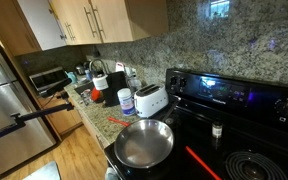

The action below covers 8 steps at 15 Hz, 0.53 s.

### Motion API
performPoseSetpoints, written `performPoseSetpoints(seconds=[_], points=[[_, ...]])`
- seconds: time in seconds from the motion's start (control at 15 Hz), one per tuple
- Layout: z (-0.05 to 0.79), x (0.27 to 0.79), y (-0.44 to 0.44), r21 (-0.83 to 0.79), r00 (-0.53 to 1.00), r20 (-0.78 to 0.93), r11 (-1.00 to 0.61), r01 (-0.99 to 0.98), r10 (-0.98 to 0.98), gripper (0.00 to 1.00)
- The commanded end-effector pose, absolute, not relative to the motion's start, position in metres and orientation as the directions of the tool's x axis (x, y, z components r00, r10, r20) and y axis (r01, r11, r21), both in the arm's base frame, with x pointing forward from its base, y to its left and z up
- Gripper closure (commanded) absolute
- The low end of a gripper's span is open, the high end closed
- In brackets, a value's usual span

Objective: Put the paper towel roll on the stove

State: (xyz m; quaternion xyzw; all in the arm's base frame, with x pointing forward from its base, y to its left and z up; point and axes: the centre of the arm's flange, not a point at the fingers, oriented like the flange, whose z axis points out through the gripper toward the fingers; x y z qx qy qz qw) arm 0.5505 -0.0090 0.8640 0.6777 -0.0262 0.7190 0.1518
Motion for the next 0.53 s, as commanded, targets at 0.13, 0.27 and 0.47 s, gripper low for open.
performPoseSetpoints(seconds=[0.13,0.27,0.47], points=[[0.898,0.616,-0.01,0.123,-0.003,0.992,-0.945,-0.302,0.13,0.0],[0.9,0.626,-0.013,0.117,0.009,0.993,-0.949,-0.291,0.119,0.0],[0.897,0.644,-0.018,0.089,0.028,0.996,-0.963,-0.255,0.084,0.0]])
